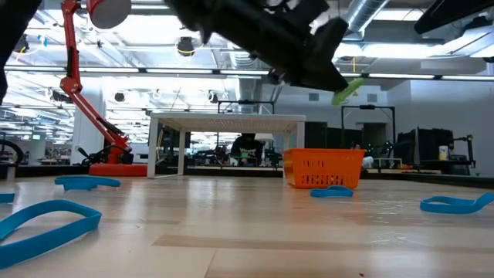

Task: Pick & Place Office Desk Supplies
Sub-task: Put the green spring keychain into the orange bin

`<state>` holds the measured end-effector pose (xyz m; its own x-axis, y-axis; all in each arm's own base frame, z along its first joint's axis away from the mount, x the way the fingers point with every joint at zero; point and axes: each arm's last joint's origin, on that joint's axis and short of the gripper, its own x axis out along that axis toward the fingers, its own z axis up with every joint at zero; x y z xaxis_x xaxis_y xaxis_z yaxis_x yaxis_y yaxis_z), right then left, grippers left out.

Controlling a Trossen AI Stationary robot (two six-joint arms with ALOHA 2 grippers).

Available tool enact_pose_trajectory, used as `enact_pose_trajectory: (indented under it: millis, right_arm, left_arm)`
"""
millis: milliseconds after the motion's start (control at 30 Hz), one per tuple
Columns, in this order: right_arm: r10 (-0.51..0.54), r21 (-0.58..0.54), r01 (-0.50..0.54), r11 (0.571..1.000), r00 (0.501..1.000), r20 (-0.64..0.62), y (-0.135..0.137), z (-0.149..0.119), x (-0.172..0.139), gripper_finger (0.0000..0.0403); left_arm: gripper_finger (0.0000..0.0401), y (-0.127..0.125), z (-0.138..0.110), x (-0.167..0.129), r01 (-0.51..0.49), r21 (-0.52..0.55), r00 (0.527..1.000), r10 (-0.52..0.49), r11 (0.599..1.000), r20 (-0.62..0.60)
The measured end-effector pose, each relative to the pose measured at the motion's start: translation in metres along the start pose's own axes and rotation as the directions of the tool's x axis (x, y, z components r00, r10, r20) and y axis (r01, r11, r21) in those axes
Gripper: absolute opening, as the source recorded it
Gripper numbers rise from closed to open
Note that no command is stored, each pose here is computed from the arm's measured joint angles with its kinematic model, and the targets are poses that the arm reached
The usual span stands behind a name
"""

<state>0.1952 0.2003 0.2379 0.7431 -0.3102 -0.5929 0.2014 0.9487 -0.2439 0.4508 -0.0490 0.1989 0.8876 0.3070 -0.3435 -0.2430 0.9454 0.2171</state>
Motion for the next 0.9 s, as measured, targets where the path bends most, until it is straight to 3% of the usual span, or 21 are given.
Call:
enact_pose_trajectory:
  millis: [167, 400, 900]
  right_arm:
    - [0.006, -0.01, -0.006, 1.0, 1.0, -0.005, 0.001, -0.001, -0.002, 0.0157]
    - [0.01, -0.015, -0.01, 1.0, 1.0, -0.004, 0.001, -0.002, -0.003, 0.0157]
    - [0.009, -0.015, -0.009, 1.0, 1.0, -0.004, 0.002, -0.002, -0.003, 0.0157]
  left_arm:
    - [0.0005, 0.025, 0.012, 0.007, -0.034, 0.064, 0.986, 0.044, 0.997, -0.161]
    - [0.0005, 0.045, 0.003, 0.012, -0.058, 0.094, 0.956, 0.082, 0.994, -0.283]
    - [0.0005, 0.045, -0.001, 0.012, -0.048, 0.089, 0.955, 0.072, 0.995, -0.288]
